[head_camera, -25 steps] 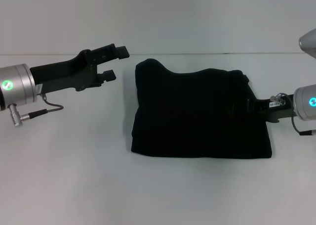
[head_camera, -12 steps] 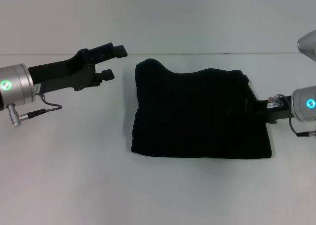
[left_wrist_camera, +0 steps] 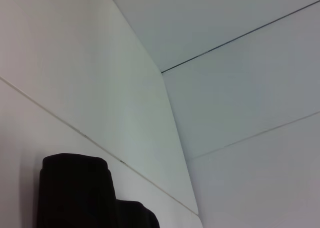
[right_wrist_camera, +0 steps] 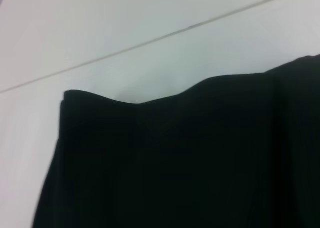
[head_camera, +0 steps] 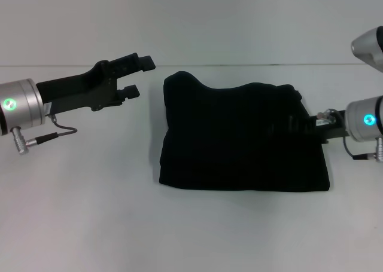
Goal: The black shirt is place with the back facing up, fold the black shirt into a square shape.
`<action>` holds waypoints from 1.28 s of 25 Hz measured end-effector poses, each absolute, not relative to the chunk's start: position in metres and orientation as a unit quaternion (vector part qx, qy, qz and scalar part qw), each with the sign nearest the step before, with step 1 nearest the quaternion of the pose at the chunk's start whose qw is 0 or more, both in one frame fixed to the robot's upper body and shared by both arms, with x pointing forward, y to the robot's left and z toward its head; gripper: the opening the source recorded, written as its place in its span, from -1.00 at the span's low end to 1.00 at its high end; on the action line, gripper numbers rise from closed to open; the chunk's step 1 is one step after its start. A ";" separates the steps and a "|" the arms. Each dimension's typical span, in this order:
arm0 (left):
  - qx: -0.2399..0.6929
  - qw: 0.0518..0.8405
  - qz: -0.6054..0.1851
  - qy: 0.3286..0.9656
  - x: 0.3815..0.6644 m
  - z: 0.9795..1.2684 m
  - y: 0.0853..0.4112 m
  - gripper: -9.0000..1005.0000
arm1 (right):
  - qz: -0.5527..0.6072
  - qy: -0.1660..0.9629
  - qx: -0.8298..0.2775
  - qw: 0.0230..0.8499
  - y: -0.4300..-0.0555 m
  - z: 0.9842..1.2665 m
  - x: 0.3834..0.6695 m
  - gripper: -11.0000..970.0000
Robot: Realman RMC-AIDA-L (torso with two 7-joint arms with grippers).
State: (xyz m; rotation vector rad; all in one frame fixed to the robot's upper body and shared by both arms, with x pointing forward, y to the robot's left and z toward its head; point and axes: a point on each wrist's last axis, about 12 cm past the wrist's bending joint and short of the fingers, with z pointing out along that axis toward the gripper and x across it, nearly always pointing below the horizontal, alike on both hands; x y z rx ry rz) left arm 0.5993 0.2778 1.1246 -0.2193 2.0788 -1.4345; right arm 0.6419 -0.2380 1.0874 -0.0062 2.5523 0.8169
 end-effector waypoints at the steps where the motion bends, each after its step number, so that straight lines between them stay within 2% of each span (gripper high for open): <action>1: -0.083 0.299 -0.540 0.782 0.599 1.125 0.278 0.89 | 0.294 0.928 -0.002 0.228 -0.240 1.087 0.642 -0.03; 10: -0.082 0.302 -0.542 0.780 0.601 1.126 0.277 0.89 | 0.287 0.930 0.003 0.229 -0.243 1.082 0.639 -0.03; 23: -0.085 0.305 -0.539 0.781 0.602 1.127 0.278 0.89 | 0.296 0.926 0.001 0.236 -0.232 1.085 0.642 -0.29; 32: -0.084 0.306 -0.539 0.780 0.602 1.127 0.279 0.89 | 0.295 0.926 0.006 0.234 -0.236 1.084 0.641 -0.68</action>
